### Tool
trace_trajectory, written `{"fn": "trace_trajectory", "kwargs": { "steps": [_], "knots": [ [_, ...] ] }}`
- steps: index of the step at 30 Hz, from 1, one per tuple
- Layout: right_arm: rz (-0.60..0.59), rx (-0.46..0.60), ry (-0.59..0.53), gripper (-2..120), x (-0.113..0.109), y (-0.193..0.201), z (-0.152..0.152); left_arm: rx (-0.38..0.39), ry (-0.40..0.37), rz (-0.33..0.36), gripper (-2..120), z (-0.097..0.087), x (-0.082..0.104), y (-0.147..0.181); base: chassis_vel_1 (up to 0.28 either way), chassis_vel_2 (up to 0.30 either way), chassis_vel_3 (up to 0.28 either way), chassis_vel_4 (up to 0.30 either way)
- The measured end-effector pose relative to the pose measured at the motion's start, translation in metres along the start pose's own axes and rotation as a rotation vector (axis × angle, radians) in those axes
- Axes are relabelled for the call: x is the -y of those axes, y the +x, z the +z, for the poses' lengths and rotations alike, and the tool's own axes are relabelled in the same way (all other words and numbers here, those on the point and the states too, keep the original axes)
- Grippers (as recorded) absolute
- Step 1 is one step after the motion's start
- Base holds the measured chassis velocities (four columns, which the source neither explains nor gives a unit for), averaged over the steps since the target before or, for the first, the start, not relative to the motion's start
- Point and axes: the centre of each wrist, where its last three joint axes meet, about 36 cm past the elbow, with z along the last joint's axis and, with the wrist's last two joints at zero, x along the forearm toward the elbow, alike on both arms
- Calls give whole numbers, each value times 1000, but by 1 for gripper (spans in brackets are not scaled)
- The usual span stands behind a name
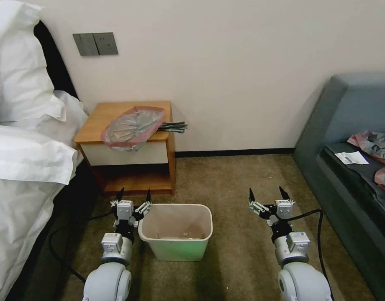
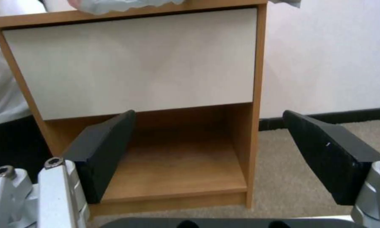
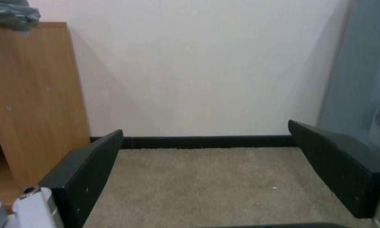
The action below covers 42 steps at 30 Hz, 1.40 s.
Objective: Pick up the garbage bag from the table and place it over the trash can.
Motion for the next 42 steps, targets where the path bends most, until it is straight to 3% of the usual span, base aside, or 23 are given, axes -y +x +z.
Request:
{"fn": "trace_trajectory", "kwargs": {
  "steps": [42],
  "knots": [
    [0,0,0,100,0,0,0,0,0,0,89,0,0,0,0,0,0,0]
  ]
}}
